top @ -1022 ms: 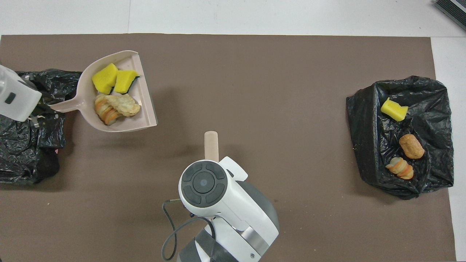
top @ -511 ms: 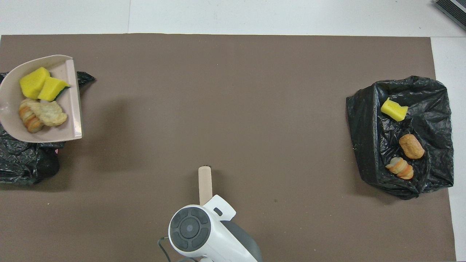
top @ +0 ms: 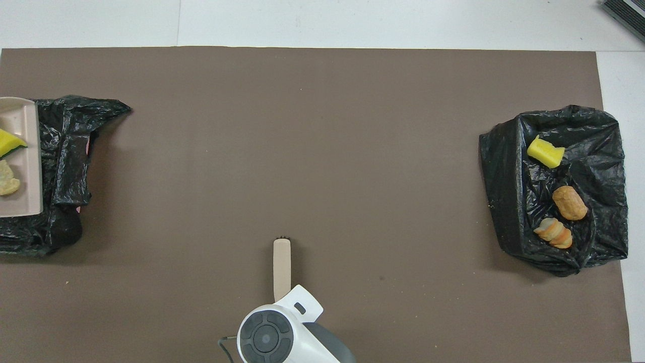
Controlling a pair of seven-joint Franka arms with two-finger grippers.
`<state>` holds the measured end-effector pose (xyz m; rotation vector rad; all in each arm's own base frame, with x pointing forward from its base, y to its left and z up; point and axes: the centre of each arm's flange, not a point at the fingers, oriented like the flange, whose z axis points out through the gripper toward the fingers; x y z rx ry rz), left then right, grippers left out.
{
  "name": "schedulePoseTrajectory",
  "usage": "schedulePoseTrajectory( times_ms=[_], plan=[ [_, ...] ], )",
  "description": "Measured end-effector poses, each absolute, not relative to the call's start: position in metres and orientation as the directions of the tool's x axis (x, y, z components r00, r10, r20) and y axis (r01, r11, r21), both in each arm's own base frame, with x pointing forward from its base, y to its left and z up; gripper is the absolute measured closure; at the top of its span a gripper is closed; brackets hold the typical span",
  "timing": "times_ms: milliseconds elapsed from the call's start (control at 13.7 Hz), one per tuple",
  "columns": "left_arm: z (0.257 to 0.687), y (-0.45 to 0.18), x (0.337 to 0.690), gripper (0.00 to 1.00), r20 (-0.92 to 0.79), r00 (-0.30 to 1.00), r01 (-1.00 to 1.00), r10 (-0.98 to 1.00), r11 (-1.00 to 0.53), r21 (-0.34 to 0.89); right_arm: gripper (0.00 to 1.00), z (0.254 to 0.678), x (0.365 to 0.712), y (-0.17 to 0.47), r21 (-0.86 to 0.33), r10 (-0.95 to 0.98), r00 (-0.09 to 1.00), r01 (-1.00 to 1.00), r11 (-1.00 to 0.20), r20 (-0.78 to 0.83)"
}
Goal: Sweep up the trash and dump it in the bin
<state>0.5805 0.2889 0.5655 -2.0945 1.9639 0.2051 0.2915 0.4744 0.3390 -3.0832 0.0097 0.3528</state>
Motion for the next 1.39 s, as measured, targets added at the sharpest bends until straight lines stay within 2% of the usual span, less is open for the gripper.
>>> schedulePoseTrajectory(
  times_ms=[365, 584, 949, 1168, 1387],
  plan=[
    [0.555, 0.298, 0.586, 0.69, -0.46, 0.017, -0.997, -0.888, 0.019, -0.072, 0.74, 0.329, 0.289, 0.475, -0.035, -0.014, 0.974, -0.023, -0.999, -0.228],
    [0.538, 0.289, 0.589, 0.69, -0.55, 0.038, -0.999, -0.835, -0.011, -0.052, 0.74, 0.33, 0.292, 0.479, -0.039, -0.03, 0.973, -0.04, -0.998, -0.229],
    [0.528, 0.272, 0.594, 0.69, -0.714, -0.063, -0.996, -0.697, 0.092, -0.002, 0.74, 0.337, 0.321, 0.481, -0.067, -0.065, 0.973, -0.082, -0.994, -0.223],
    [0.534, 0.264, 0.59, 0.69, -0.795, -0.09, -0.992, -0.6, 0.129, 0.015, 0.52, 0.349, 0.337, 0.48, -0.091, -0.085, 0.974, -0.106, -0.99, -0.209],
    [0.542, 0.258, 0.585, 0.69, -0.861, -0.093, -0.99, -0.501, 0.138, 0.026, 0.52, 0.35, 0.338, 0.48, -0.092, -0.085, 0.975, -0.106, -0.99, -0.208]
  ],
)
